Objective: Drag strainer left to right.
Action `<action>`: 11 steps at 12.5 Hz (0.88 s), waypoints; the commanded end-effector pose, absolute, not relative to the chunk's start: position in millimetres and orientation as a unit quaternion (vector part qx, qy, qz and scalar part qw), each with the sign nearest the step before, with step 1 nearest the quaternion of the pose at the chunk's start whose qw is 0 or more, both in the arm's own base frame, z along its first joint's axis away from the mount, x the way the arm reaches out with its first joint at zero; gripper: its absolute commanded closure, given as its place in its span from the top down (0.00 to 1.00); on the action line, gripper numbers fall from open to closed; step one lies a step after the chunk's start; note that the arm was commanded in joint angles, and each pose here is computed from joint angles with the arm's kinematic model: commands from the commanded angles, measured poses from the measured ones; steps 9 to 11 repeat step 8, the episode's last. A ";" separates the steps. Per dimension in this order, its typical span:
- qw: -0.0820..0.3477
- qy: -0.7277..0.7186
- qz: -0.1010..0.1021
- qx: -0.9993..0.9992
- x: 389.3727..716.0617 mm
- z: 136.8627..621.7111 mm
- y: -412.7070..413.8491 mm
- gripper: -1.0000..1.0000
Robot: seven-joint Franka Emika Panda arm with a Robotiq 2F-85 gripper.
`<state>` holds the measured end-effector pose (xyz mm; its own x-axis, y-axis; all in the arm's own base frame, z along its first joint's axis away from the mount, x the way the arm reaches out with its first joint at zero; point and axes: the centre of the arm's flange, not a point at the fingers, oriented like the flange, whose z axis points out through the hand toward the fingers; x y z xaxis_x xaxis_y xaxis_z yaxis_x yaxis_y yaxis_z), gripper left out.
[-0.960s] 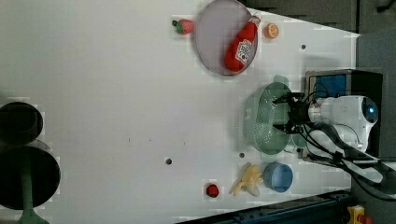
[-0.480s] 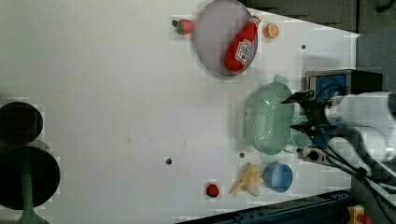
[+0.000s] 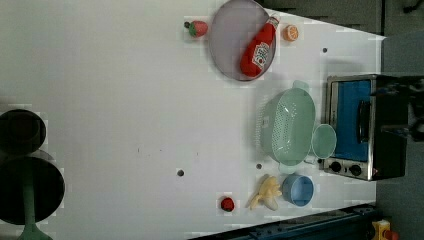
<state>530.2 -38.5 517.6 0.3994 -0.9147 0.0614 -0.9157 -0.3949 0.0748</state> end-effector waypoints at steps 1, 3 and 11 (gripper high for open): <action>0.026 -0.470 -0.010 0.882 517.7 565.1 -31.1 1.00; 0.021 -0.450 0.011 0.893 511.9 597.9 -29.1 1.00; 0.025 -0.453 0.002 0.891 504.8 602.4 -31.5 1.00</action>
